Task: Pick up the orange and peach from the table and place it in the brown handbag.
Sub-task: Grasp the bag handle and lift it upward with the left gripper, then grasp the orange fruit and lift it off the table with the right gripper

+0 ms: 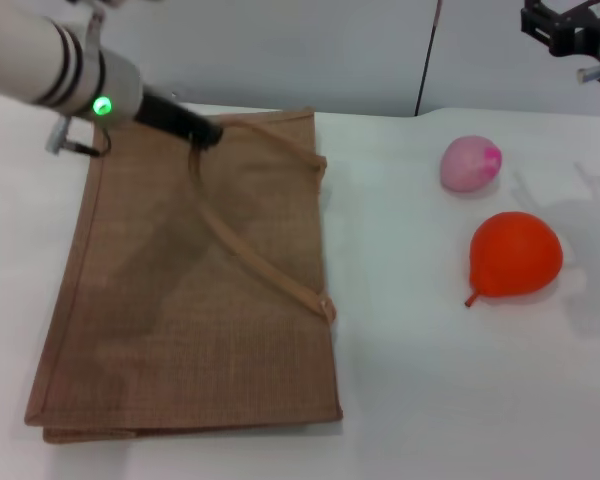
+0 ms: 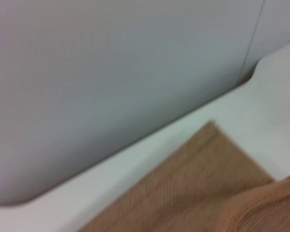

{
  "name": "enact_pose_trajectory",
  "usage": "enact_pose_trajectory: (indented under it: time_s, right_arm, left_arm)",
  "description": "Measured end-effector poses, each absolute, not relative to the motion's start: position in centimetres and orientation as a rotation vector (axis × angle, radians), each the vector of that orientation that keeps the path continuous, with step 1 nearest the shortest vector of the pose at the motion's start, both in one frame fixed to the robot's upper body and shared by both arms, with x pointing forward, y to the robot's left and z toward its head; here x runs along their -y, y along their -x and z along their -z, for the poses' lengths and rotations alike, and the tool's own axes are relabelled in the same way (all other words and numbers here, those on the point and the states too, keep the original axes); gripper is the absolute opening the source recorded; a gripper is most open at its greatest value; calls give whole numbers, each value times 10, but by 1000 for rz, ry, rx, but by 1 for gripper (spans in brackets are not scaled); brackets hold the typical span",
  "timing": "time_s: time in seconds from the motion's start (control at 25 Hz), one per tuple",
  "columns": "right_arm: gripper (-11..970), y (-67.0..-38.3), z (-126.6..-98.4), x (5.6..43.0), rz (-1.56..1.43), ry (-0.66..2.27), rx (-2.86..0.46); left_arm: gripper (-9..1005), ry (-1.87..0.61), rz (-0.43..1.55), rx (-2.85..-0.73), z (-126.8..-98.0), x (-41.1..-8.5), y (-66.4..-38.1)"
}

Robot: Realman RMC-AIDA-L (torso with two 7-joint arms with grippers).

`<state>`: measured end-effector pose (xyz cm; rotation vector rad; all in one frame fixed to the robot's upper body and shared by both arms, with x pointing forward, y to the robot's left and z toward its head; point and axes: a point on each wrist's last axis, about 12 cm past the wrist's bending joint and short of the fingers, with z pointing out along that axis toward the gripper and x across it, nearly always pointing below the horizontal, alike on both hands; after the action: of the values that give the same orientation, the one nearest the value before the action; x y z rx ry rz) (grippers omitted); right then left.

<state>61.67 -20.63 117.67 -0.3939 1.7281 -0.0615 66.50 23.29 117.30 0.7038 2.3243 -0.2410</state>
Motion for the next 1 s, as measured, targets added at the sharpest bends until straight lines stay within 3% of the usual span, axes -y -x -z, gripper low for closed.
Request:
enact_pose_trajectory:
  time_s: [0.56,1.0]
  right_arm:
    - [851,-614,-1164,210,43,460,-1825]
    - [851,-611,-1155,209,49,605,-1886]
  left_arm:
    - [124,-764,246,-2111,-1270,-239,-623]
    - [124,-789,187,-2002,-1316,-241,-593]
